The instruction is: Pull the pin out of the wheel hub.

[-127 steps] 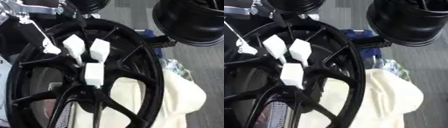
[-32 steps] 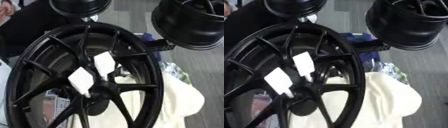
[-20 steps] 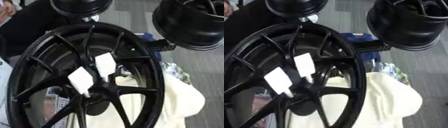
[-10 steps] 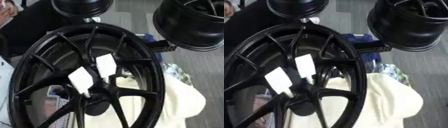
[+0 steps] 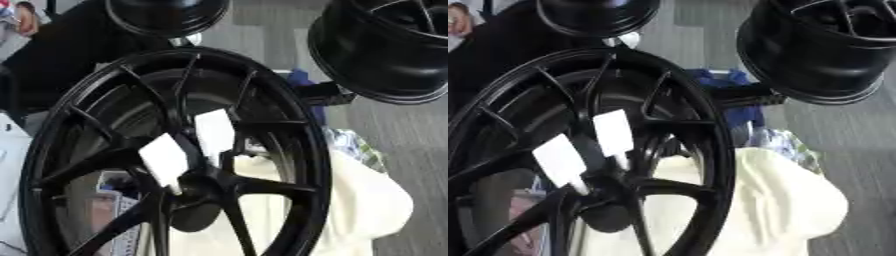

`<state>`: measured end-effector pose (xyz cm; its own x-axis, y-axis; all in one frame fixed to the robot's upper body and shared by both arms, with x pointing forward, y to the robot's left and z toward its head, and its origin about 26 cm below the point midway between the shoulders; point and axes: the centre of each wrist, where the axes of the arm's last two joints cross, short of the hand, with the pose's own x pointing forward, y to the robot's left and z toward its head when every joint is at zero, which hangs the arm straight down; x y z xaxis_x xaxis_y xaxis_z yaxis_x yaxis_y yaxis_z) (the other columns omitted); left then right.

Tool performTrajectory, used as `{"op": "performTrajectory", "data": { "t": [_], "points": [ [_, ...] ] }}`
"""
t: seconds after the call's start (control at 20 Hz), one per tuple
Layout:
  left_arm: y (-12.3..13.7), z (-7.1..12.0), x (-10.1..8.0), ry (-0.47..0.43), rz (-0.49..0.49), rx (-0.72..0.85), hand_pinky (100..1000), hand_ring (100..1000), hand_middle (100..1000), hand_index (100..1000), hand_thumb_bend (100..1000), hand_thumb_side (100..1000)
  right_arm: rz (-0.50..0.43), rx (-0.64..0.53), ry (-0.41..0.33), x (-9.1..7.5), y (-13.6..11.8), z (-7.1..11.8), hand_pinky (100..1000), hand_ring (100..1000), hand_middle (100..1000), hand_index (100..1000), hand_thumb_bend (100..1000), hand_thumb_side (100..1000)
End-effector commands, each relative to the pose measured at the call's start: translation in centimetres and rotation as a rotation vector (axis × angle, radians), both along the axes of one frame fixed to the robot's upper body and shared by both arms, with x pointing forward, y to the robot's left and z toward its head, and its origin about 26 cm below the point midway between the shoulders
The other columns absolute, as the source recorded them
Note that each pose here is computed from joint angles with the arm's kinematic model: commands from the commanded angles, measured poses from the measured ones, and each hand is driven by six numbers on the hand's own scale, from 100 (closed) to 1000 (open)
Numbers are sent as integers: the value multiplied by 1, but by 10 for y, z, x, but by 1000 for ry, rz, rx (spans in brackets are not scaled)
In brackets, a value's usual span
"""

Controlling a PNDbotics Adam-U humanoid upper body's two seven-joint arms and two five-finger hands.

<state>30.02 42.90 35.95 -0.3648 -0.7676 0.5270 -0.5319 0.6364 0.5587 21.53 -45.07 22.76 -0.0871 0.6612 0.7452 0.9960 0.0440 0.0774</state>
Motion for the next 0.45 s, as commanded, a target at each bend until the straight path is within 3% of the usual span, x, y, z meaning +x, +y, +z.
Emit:
{"op": "performTrajectory", "data": {
  "t": [0.05,0.3,0.45],
  "points": [
    [-33,18,-17,-114,-81,27,812,692,600,792,100,451,-80,-37,-4,0,1,19,452,613,633,797,421,265],
    [-73,15,-36,-160,-198,67,811,688,594,787,102,420,-89,-73,17,3,4,24,461,615,633,796,425,259],
    [-78,14,-38,-178,-232,93,810,686,591,786,109,399,-93,-91,25,4,5,27,465,616,632,795,427,256]
  ]
}}
